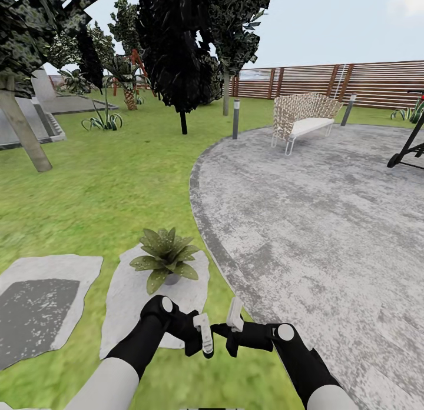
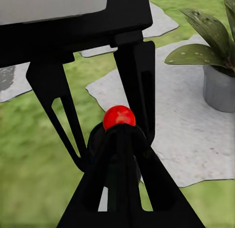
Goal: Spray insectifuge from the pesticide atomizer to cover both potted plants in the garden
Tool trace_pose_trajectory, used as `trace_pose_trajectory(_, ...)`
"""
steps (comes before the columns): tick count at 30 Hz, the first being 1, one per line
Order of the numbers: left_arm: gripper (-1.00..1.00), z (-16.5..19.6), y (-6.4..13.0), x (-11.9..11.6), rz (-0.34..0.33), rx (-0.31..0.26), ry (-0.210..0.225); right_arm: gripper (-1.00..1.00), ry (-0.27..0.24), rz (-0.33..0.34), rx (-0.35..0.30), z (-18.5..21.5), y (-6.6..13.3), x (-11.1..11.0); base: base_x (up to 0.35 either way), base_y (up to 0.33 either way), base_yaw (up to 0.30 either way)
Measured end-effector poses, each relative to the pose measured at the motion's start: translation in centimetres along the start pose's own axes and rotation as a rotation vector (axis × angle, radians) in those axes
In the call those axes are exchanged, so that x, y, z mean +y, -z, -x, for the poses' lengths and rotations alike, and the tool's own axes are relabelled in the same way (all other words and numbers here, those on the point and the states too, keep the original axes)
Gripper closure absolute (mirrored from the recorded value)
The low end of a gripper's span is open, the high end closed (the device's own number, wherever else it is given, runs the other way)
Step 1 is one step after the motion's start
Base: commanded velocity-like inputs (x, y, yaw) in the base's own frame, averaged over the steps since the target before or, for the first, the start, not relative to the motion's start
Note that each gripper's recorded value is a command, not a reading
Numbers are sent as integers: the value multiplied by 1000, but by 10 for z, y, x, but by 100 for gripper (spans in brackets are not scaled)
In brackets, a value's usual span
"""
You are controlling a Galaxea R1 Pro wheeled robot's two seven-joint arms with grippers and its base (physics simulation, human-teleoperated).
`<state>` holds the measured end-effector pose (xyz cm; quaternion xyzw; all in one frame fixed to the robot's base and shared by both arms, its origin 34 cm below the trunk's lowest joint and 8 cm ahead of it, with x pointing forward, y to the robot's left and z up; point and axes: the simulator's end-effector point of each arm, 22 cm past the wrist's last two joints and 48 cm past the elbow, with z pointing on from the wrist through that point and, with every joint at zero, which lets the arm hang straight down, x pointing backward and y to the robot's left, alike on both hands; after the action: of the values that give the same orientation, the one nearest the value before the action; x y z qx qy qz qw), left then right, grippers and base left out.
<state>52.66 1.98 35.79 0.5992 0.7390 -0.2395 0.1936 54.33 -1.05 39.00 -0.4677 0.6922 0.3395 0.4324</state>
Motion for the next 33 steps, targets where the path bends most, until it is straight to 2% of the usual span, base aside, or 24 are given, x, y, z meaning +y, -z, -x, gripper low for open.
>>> trace_pose_trajectory(5, 100, -12, 0, 0, -2, 25, 2, 100, -1, 1, 0, 0, 0, 0, 0, 0, 0)
trace_pose_trajectory(7, 100, -59, 15, 12, 21, 94, 27, 100, -1, 1, 2, -1, 0, 0, 0, 0, 0)
trace_pose_trajectory(9, 100, -111, 38, 26, 53, 162, 60, 100, -1, 3, 6, -3, 0, 1, 0, 0, 0)
trace_pose_trajectory(12, 100, -157, 63, 36, 80, 223, 89, 100, -1, 4, 9, -4, 0, 1, 0, 0, 0)
trace_pose_trajectory(14, 100, -187, 75, 35, 80, 260, 96, 100, -1, 3, 11, -4, 1, 1, 0, 0, 0)
trace_pose_trajectory(15, 100, -197, 76, 30, 71, 271, 98, -100, 0, 2, 12, -5, 1, 0, 0, 0, 0)
trace_pose_trajectory(19, 100, -247, 83, 5, 35, 336, 124, -100, 1, -3, 22, -9, 5, -3, 0, 0, 0)
trace_pose_trajectory(21, 100, -270, 97, 7, 53, 367, 140, -100, 1, -12, 26, -11, 8, -5, 0, 0, 0)
trace_pose_trajectory(23, 100, -281, 107, 16, 102, 370, 162, -100, 3, -24, 35, -15, 12, -9, 0, 0, 0)
trace_pose_trajectory(25, 100, -290, 123, 42, 227, 342, 217, -100, 15, -119, 76, -33, 32, -37, 0, 0, 0)
trace_pose_trajectory(26, 100, -293, 127, 49, 267, 328, 243, -100, 18, -168, 93, -41, 42, -51, 0, 0, 0)
trace_pose_trajectory(28, 100, -300, 130, 58, 334, 279, 332, -100, 0, -281, 135, -65, 62, -76, 0, 0, 0)
trace_pose_trajectory(29, 100, -301, 127, 59, 358, 243, 383, -100, -25, -328, 152, -78, 69, -83, 0, 0, 0)
trace_pose_trajectory(30, 100, -303, 124, 62, 403, 180, 471, -100, -81, -403, 179, -101, 81, -91, 0, 0, 0)
trace_pose_trajectory(32, 100, -310, 122, 71, 503, 71, 611, -100, -190, -529, 236, -148, 100, -95, 0, 0, 0)
trace_pose_trajectory(33, 100, -313, 122, 76, 550, 25, 653, -100, -228, -584, 263, -166, 107, -95, 0, 0, 0)
